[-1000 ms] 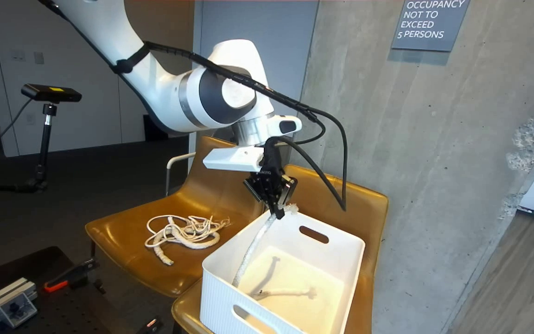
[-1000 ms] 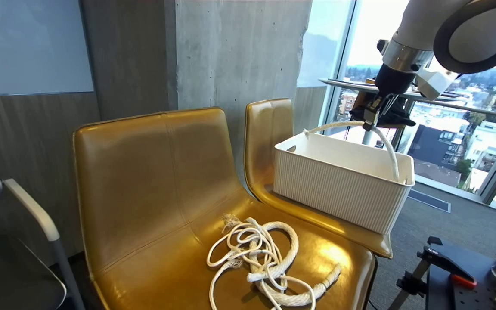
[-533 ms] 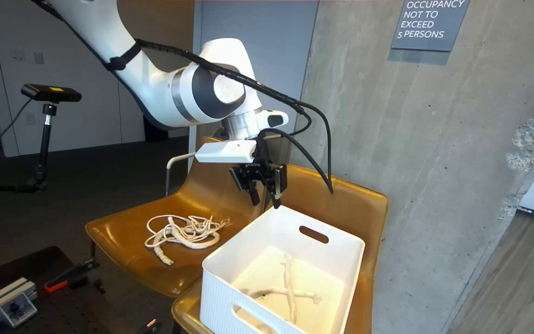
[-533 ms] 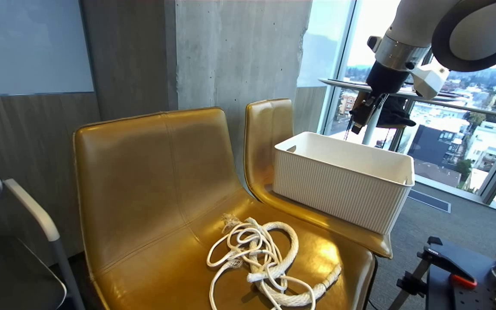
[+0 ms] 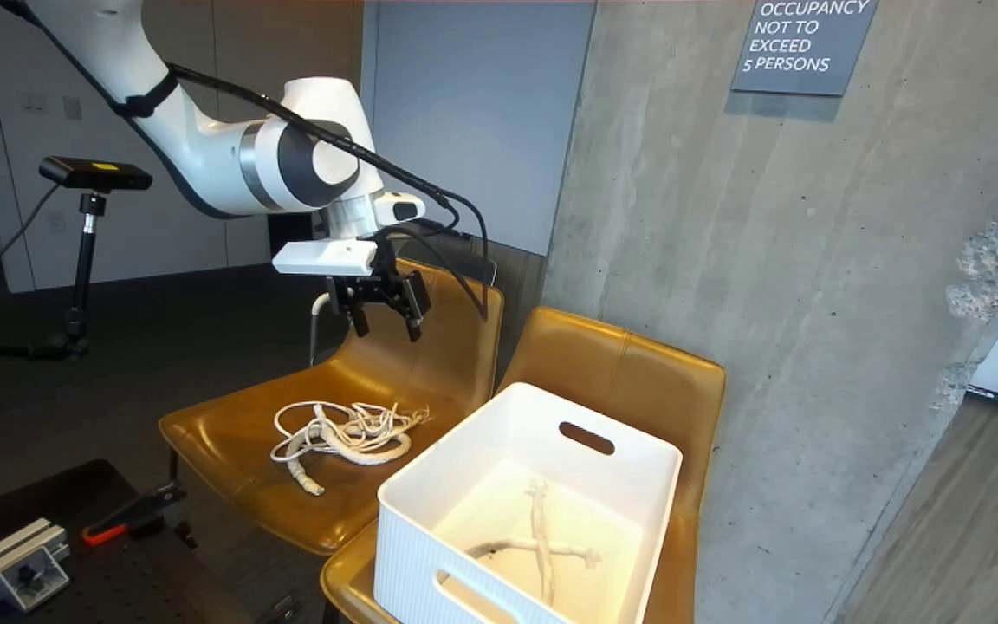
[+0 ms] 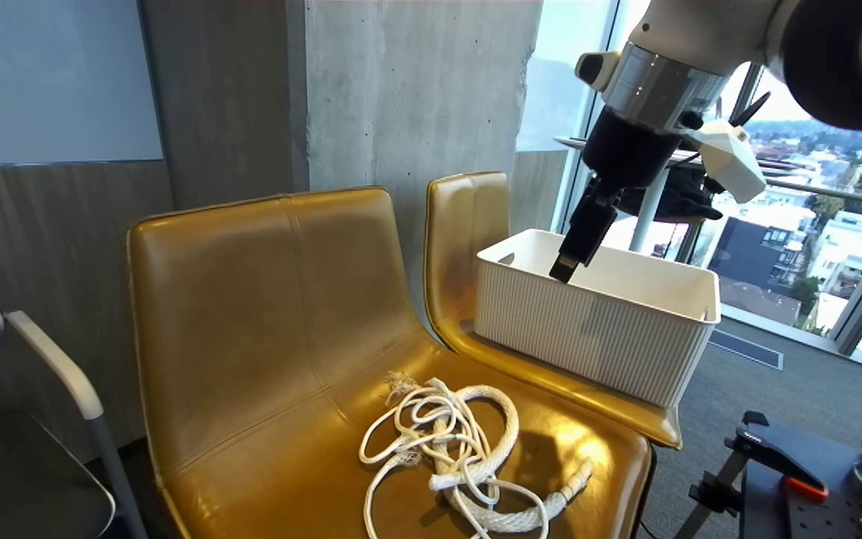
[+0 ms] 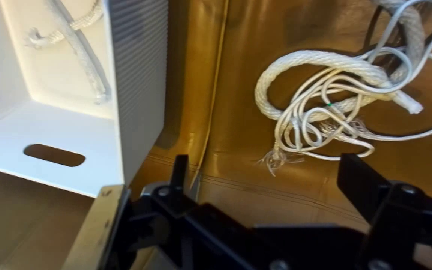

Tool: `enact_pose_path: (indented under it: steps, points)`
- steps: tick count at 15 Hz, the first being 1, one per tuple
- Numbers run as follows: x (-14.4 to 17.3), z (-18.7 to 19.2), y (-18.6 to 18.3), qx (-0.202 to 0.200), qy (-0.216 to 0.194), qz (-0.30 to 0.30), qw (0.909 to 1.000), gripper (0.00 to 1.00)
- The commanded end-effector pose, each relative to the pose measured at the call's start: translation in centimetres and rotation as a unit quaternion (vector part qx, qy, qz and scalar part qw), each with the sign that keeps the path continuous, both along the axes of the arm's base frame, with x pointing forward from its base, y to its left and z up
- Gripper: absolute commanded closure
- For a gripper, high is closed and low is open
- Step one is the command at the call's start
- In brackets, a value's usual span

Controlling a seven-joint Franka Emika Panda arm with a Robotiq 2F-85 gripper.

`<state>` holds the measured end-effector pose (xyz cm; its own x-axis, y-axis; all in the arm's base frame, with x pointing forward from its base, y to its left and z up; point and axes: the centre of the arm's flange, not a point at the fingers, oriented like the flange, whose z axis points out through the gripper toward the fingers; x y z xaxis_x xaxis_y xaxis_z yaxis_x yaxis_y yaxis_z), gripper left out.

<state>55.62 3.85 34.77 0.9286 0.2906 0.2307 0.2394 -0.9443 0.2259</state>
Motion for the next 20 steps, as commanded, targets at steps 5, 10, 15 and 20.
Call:
enact_pose_path:
  steps: [5,10,15,20]
  points:
    - [-2.7,-5.6,12.4,0.041,0.05,0.162,0.9846,0.0]
    - [-3.2,-10.8,14.8,0.031,0.09,0.195,0.9762,0.0]
    - [-2.9,-15.5,15.7,0.015,0.114,0.216,0.9696,0.0]
    - [0.4,-17.4,15.6,-0.025,0.112,0.24,0.964,0.0]
